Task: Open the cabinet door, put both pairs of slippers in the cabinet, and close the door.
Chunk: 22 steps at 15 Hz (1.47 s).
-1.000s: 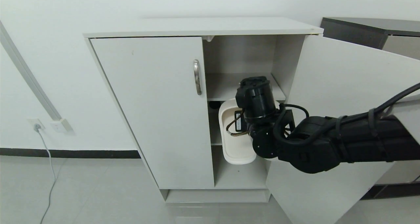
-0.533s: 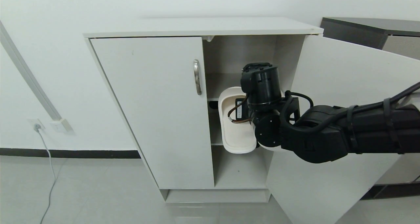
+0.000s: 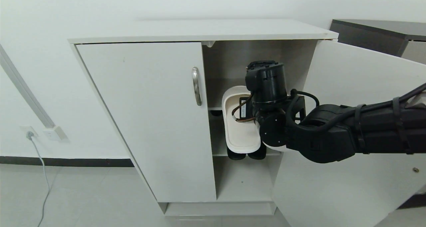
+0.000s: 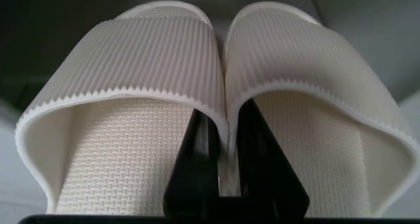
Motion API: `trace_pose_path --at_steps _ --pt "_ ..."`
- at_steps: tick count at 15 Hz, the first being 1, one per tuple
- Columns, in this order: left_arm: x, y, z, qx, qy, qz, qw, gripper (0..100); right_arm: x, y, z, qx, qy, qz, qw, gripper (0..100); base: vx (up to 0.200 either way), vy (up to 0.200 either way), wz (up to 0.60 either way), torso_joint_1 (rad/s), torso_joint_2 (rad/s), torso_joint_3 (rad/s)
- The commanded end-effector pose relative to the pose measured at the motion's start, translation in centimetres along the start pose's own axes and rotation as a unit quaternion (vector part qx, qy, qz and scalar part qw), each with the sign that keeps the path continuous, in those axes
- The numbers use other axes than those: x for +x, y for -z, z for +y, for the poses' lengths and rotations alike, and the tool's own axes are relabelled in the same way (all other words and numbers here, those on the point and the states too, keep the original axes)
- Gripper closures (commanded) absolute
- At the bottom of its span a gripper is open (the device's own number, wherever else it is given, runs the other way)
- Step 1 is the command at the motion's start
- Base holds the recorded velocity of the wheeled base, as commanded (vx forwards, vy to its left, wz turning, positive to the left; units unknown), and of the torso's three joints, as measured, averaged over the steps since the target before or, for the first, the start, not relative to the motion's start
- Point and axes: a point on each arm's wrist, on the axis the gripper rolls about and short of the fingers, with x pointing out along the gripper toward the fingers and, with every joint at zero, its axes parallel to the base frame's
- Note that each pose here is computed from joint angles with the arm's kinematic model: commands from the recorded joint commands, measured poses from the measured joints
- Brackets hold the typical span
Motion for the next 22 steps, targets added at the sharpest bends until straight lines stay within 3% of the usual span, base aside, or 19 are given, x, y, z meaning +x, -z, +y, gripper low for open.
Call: trace_pose_path --at_steps 1,12,22 --pt "0.0 0.0 0.0 0.000 -0.002 0.000 1.0000 100 -0.1 0.0 0.0 0.000 -0.001 -0.001 1.000 100 0.200 0.000 0.00 0.007 0.00 0.007" --pt "0.0 0.0 0.0 0.003 -0.002 0.000 1.0000 100 1.9 2.1 0.2 -0.022 0.000 0.011 1.000 100 0.000 0.000 0.00 0.000 0.00 0.000" --pt "0.0 0.0 0.0 0.002 -0.003 0.000 1.0000 100 9.5 -1.2 -0.1 -0.009 -0.005 0.007 1.000 100 0.000 0.000 0.00 0.000 0.00 0.000"
